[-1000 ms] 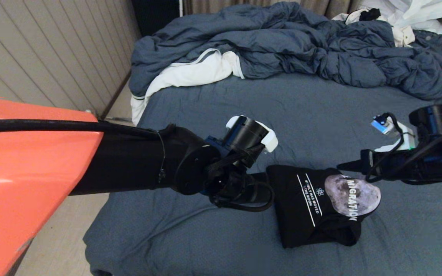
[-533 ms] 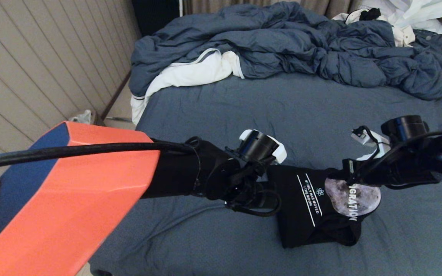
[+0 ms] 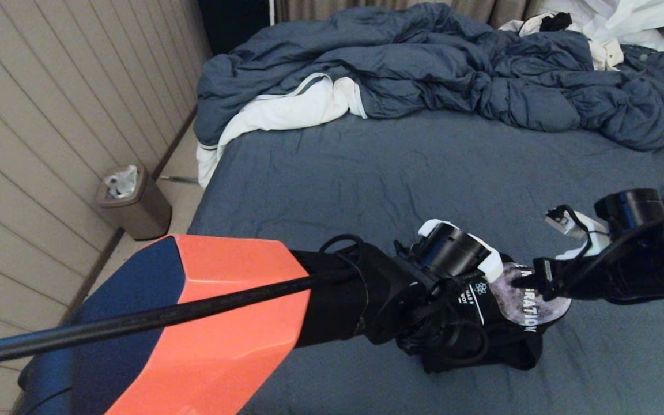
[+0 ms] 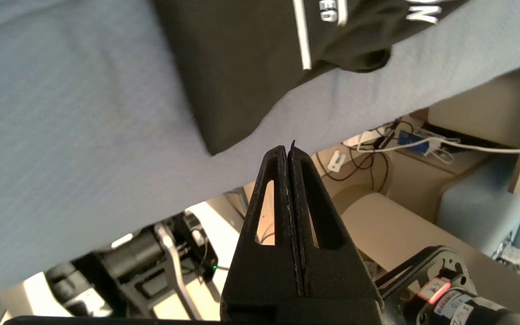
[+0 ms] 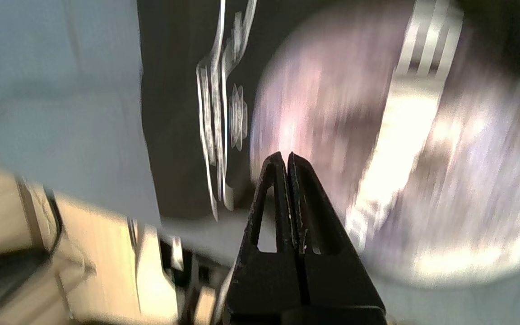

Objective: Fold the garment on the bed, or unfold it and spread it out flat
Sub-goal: Fold the black T-shirt

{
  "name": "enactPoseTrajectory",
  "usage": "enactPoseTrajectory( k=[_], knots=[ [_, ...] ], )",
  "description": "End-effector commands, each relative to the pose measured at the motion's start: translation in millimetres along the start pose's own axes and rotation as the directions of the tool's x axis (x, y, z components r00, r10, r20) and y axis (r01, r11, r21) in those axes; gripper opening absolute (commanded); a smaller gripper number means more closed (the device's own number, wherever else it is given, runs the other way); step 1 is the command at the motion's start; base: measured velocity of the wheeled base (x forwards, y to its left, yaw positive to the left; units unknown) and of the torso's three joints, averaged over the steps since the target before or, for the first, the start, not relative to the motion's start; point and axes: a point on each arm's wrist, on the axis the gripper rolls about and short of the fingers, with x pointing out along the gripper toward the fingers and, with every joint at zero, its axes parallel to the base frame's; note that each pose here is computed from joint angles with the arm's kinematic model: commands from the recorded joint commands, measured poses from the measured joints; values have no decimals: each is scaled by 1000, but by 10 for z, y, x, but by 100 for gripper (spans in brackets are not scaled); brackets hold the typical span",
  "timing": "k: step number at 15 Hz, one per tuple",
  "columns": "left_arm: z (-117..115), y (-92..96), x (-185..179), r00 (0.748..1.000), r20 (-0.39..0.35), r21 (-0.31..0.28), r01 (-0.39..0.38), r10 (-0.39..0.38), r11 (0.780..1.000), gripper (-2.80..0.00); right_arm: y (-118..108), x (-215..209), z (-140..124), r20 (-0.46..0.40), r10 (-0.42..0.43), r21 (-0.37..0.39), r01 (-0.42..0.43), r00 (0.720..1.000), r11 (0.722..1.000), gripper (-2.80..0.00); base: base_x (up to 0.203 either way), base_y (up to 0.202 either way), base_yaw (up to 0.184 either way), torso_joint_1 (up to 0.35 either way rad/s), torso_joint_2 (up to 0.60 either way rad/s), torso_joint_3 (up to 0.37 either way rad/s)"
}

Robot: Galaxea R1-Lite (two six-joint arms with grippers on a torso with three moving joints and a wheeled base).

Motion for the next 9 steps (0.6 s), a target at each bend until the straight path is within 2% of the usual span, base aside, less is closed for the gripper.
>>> enactPoseTrajectory(
  k=[1, 5, 8, 9],
  knots=[
    [-74, 9, 195, 1000, 4, 20, 10, -10, 1000, -280, -1, -128, -262, -32, -9, -11, 9, 999, 1000, -280, 0, 0, 0, 0, 0, 0],
    [-68, 105, 352, 999, 33, 17, -6, 5, 1000, -280, -166, 4, -437, -110, -26, 7, 27, 994, 1000, -280, 0, 0, 0, 0, 0, 0],
    [18, 243, 367, 998, 45, -22, -31, 32, 999, -280, -156, 7, -382, -84, -18, 3, 18, 996, 1000, -280, 0, 0, 0, 0, 0, 0],
    [47, 304, 362, 998, 41, -57, -46, 48, 997, -280, -130, -17, -349, -68, -13, -6, 12, 998, 1000, -280, 0, 0, 0, 0, 0, 0]
  ],
)
